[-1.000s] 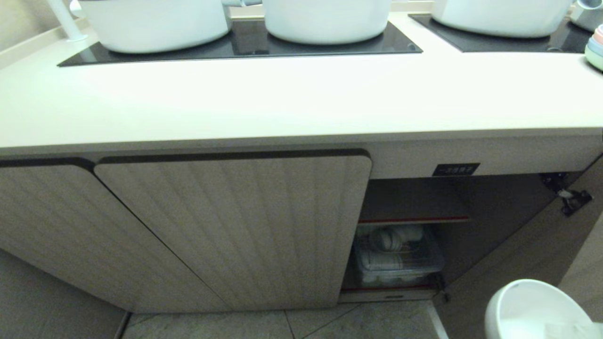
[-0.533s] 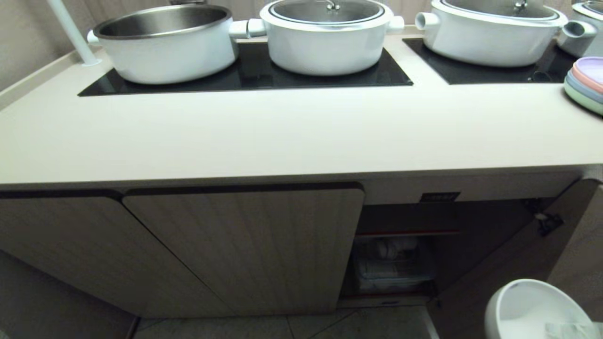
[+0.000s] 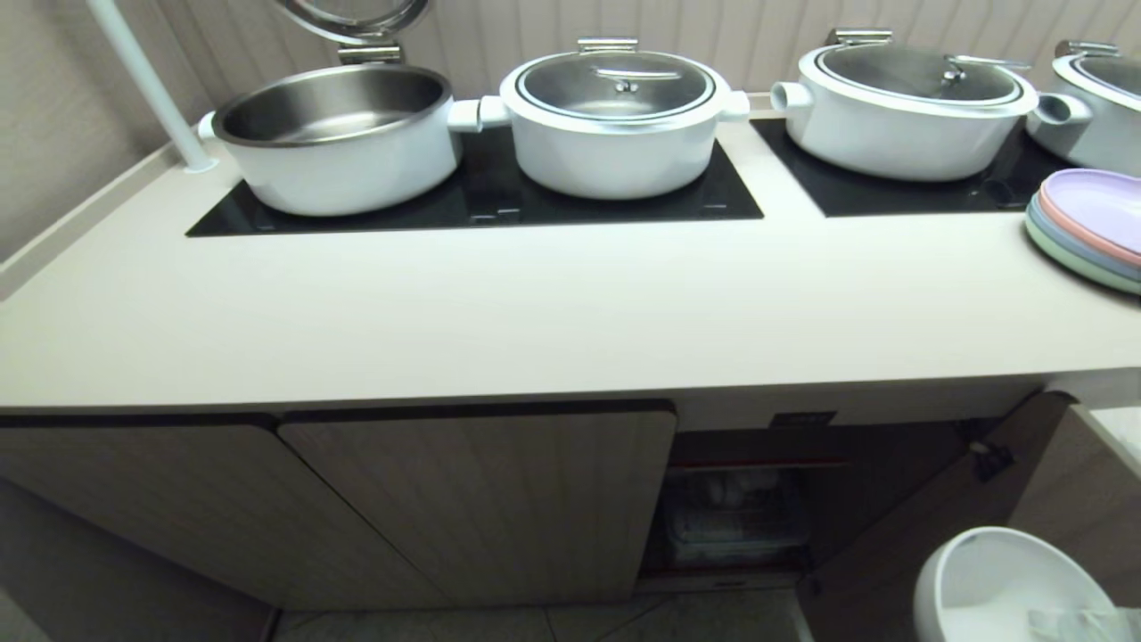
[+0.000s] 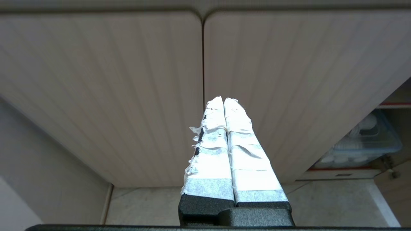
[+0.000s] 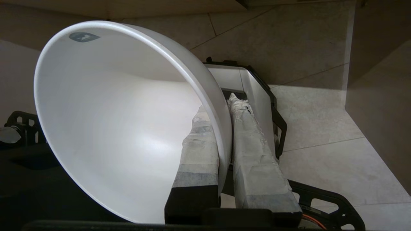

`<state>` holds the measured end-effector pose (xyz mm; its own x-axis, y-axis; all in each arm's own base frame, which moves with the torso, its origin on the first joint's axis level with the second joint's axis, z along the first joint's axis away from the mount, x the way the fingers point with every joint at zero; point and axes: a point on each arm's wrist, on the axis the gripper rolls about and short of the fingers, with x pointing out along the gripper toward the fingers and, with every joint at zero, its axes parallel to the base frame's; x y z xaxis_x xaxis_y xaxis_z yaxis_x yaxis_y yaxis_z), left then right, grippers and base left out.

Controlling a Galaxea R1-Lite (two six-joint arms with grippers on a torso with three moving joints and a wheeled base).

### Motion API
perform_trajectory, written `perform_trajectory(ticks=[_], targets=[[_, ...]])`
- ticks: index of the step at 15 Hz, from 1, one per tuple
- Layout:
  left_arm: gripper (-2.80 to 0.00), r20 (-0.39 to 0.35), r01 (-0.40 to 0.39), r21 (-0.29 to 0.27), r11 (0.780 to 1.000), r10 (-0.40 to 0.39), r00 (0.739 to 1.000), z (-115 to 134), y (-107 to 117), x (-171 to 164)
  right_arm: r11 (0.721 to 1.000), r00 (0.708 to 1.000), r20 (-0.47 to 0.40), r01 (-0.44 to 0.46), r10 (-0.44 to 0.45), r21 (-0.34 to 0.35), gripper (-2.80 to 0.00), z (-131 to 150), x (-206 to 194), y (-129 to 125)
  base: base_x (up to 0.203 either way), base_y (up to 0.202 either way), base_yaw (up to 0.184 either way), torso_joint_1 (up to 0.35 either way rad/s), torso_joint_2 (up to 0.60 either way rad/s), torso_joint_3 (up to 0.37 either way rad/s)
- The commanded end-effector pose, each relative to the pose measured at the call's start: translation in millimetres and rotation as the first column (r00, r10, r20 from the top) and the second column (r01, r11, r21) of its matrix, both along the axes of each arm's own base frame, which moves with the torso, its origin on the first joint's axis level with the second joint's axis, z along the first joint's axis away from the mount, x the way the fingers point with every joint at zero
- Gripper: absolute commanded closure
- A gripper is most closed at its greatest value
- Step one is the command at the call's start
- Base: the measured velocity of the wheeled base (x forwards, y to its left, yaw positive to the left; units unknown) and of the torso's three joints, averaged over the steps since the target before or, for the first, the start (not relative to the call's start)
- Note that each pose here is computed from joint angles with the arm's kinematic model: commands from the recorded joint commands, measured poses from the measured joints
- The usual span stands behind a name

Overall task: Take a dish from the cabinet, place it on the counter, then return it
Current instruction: Place it on the table

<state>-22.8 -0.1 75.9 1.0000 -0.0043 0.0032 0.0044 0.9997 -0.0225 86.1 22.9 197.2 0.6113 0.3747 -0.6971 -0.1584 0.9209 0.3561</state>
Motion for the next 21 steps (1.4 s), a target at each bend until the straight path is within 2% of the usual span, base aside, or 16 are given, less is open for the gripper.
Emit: perform_trajectory(ticks=[1,21], targets=[[0.0,0.0,0.0,0.0,1.0,0.0,1.0,-0.1,0.0,0.0,1.0,1.0,-0.007,0.0,0.0,0.002,0.0,-0.5,0.5,0.2,0.0,0.0,0.0,0.29,-0.61,-0.323],[0.0,0.0,0.0,0.0,1.0,0.0,1.0,-0.1,0.0,0.0,1.0,1.0,0.004,0.0,0.0,0.001,0.0,4.4,2.3,0.3,0.0,0.0,0.0,0.175,-0.36,-0.183]])
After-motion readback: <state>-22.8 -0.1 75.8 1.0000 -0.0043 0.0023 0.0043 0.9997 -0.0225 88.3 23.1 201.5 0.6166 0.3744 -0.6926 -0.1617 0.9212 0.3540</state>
